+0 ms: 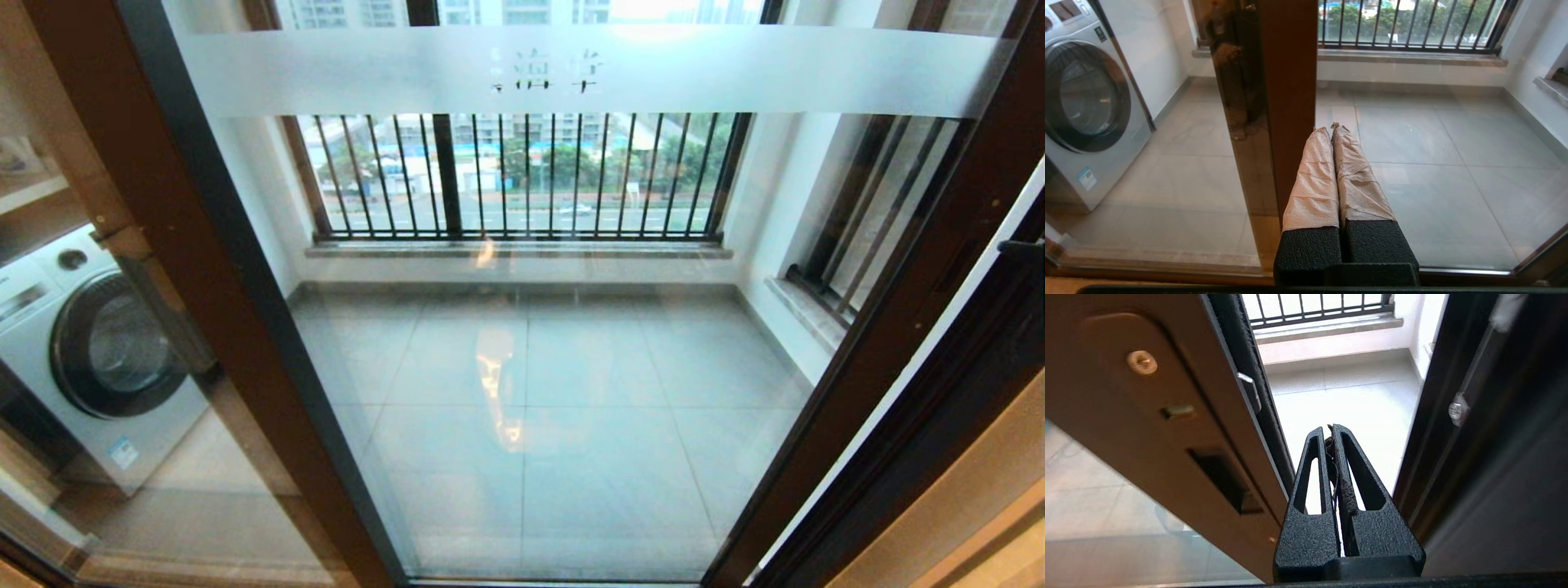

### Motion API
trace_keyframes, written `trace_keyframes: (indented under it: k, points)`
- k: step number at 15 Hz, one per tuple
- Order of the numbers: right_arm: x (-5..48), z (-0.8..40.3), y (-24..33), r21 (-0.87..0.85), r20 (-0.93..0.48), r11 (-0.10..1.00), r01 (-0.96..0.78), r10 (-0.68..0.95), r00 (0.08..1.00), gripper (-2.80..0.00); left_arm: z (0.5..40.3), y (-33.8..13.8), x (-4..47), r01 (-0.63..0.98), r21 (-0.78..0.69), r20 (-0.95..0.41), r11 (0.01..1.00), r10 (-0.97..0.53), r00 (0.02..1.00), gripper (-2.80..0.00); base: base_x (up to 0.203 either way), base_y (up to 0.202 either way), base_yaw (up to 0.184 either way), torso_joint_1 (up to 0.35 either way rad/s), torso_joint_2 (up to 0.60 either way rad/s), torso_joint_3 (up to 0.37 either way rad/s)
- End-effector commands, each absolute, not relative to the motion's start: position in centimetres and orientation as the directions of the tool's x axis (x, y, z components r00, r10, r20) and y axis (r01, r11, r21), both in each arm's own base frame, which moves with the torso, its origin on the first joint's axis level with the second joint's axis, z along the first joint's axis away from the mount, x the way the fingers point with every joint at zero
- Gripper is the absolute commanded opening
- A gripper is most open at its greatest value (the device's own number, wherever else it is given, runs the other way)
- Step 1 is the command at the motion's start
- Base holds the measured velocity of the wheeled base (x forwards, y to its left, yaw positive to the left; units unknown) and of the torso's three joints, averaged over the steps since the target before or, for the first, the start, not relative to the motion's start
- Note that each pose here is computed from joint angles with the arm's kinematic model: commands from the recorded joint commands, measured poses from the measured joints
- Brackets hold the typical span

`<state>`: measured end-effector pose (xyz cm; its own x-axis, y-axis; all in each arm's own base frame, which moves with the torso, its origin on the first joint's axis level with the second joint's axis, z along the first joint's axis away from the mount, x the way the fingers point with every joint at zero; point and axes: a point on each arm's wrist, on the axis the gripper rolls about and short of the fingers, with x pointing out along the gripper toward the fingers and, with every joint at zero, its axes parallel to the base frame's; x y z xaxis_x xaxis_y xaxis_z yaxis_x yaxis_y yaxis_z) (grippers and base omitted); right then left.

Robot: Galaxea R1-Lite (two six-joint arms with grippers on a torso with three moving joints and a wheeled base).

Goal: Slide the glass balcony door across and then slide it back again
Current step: Open the slid door

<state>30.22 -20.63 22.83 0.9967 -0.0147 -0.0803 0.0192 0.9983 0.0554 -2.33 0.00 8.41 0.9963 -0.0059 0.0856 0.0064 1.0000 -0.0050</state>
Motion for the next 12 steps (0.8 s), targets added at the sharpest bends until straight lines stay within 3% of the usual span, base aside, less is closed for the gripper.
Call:
trace_keyframes:
  k: [1,12]
  points:
    - [31.1,22.1,-20.7,0.074,-0.092,0.997,0.004,0.003,0.996,-2.8,7.5,0.0,-2.0,0.006,-0.006,0.052,1.0,-0.006,0.999,-2.8,0.0,0.0,0.0,0.0,0.0,0.0]
    - [33.8,20.8,-18.8,0.101,-0.065,0.995,-0.008,0.015,0.998,-2.8,7.5,0.0,-2.0,0.006,-0.006,0.052,1.0,-0.006,0.999,-2.8,0.0,0.0,0.0,0.0,0.0,0.0]
